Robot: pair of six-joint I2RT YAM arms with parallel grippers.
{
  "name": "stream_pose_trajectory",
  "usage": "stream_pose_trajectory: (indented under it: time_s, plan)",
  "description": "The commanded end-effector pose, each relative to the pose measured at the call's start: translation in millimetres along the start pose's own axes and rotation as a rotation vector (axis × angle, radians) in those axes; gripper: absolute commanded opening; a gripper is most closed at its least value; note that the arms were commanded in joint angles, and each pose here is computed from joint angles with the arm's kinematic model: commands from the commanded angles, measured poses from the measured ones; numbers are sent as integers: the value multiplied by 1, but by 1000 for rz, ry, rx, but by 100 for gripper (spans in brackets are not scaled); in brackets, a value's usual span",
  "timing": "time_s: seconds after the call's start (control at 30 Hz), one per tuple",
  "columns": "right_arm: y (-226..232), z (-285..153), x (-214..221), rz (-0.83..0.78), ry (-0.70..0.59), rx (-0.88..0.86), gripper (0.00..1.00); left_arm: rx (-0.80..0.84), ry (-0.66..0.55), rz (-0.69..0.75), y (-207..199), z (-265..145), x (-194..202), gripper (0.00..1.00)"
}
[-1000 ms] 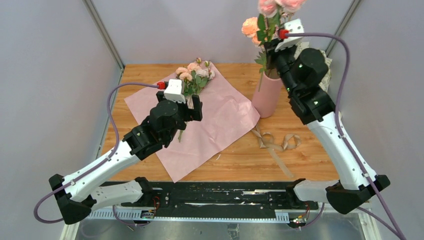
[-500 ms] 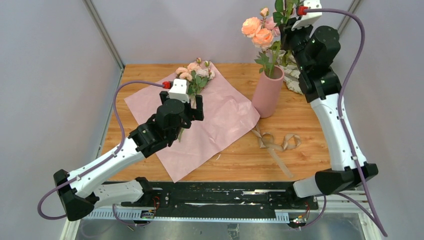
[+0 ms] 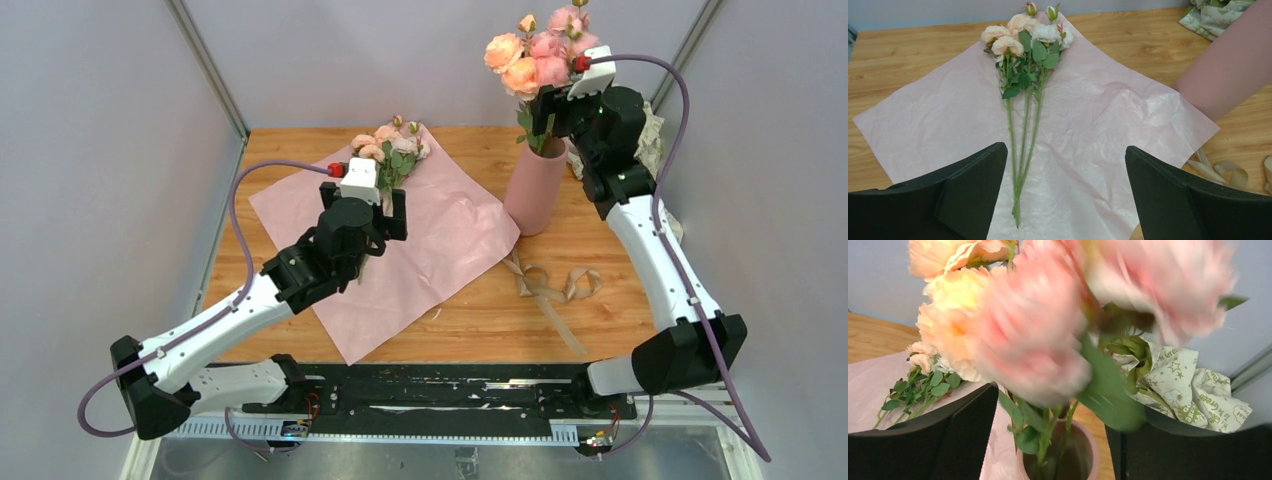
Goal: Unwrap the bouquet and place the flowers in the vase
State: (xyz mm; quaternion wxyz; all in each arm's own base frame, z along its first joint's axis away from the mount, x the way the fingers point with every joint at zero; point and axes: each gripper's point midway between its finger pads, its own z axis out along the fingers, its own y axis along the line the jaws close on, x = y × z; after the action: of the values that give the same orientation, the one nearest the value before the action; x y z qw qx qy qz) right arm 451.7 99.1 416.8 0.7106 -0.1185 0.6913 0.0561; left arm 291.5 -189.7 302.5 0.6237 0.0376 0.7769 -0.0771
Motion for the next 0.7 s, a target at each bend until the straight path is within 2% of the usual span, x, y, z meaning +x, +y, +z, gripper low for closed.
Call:
stream_pose_trajectory:
  time_s: [0.0, 0.13, 0.27, 0.47, 0.5, 0.57, 0.67]
  plan:
    - [-11, -29, -44, 12, -147, 42, 80, -53, 13, 12, 2, 10, 2, 100]
    - [-9, -52, -41, 30, -160, 45, 82, -97, 109, -4, 11, 33, 13, 100]
    - [-5, -80, -46, 51, -203, 33, 83, -138, 310, -23, 30, 71, 40, 97]
    - [7, -116, -60, 100, -269, -19, 83, -159, 515, 131, 41, 118, 81, 91]
    - [9, -121, -63, 105, -280, -30, 82, -164, 538, 164, 42, 124, 87, 90]
    - [13, -129, -67, 113, -296, -54, 71, -187, 585, 186, 47, 136, 102, 88]
    - [19, -133, -66, 125, -296, -81, 62, -159, 646, 151, 47, 154, 128, 82]
